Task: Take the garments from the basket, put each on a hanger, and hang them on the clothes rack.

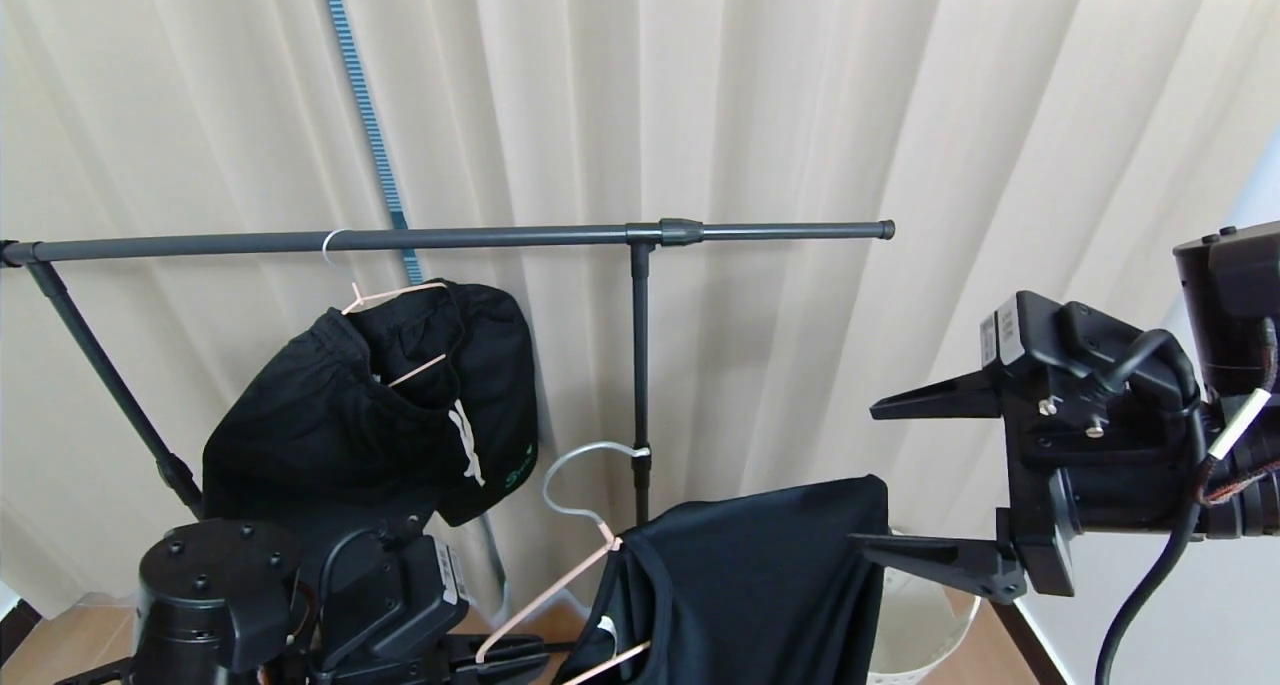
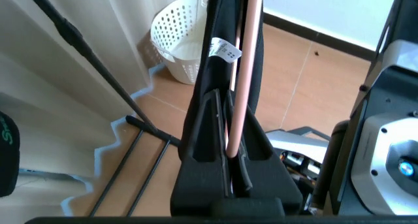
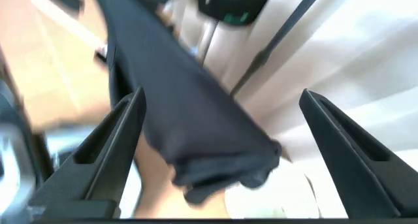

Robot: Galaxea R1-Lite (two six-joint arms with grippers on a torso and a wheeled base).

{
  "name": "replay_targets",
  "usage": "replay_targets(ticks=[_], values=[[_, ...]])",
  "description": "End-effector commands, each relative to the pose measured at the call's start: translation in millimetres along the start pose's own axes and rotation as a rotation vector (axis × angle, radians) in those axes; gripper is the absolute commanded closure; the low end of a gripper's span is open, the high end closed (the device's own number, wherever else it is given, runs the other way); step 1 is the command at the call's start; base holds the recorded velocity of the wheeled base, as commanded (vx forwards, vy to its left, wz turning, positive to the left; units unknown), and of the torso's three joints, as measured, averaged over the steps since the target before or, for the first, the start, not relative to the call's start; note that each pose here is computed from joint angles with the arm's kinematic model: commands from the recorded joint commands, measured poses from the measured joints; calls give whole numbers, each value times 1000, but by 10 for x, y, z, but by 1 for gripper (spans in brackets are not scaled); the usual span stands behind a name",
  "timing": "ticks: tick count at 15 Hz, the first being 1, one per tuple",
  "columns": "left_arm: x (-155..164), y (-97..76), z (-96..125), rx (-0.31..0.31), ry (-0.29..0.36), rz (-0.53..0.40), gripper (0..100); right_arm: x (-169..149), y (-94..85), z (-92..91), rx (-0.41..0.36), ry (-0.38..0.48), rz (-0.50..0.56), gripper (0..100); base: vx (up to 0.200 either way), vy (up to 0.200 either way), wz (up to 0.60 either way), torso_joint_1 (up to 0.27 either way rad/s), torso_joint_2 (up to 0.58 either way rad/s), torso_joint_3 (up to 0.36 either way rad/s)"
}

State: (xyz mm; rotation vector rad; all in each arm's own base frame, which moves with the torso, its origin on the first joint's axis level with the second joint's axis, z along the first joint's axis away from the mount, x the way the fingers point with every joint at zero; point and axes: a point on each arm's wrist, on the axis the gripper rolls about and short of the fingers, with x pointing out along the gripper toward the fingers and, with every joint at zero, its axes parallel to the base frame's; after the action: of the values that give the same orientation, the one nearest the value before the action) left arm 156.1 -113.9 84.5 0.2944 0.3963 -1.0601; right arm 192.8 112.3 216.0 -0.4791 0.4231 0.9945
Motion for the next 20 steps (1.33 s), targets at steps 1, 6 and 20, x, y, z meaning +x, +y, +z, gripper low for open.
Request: replay_targets(ticks=[1, 6, 20], values=[[11, -12, -30, -4, 12, -16, 100, 37, 15, -40, -15, 24, 44, 0, 0, 0, 0, 0, 0, 0], [11, -52, -42, 5, 18, -33, 100, 294, 94, -81, -21, 76, 137, 0, 0, 0, 0, 0, 0, 0], [-12, -121, -20, 28, 5, -56, 100, 664, 42, -173, 1, 123, 180, 0, 0, 0, 0, 0, 0, 0]])
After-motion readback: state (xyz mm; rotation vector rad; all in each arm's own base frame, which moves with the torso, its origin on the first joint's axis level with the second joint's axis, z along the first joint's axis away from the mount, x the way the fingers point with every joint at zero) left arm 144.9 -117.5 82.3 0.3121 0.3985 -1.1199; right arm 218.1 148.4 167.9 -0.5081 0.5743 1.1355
